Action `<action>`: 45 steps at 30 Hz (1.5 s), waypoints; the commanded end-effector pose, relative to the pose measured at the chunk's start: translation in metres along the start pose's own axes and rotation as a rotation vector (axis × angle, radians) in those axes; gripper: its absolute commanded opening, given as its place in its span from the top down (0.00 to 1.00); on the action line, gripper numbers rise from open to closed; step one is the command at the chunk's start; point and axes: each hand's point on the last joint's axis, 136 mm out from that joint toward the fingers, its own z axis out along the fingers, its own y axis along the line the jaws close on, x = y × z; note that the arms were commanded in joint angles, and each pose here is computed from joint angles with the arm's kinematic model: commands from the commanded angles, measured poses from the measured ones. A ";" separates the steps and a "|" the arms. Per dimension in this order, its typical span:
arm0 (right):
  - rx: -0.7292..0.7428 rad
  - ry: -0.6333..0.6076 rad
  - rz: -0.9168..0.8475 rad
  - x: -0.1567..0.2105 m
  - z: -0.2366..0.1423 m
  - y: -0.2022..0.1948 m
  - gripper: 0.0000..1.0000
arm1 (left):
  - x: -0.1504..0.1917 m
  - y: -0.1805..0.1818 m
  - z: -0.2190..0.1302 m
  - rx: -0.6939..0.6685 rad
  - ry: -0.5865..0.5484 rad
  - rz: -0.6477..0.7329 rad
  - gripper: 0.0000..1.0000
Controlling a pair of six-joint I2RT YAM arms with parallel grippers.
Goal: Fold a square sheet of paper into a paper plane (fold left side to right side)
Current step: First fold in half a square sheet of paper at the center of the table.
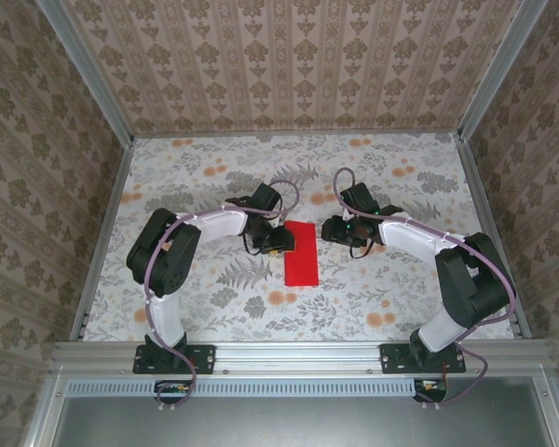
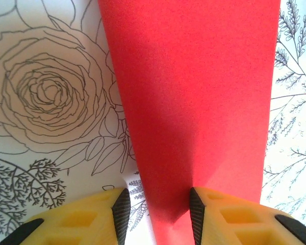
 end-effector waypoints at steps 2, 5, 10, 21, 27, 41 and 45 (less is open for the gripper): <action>0.010 -0.029 0.004 -0.004 -0.007 -0.003 0.50 | 0.016 0.016 0.015 -0.075 0.062 0.007 0.61; 0.010 -0.029 0.003 -0.004 -0.007 -0.003 0.50 | 0.016 0.017 0.015 -0.078 0.064 0.007 0.61; 0.009 -0.028 0.001 -0.004 -0.007 -0.002 0.50 | 0.016 0.015 0.015 -0.075 0.063 0.013 0.61; 0.003 -0.022 0.001 -0.004 -0.005 -0.002 0.50 | 0.016 0.015 0.018 -0.084 0.082 0.015 0.60; -0.004 -0.021 0.000 -0.004 -0.005 0.000 0.50 | 0.017 0.017 0.018 -0.096 0.086 0.010 0.60; -0.013 -0.010 0.003 -0.002 -0.003 0.001 0.50 | 0.018 0.019 0.019 -0.111 0.092 0.002 0.60; -0.016 -0.006 0.005 0.000 -0.003 0.001 0.50 | 0.018 0.019 0.020 -0.113 0.093 -0.002 0.60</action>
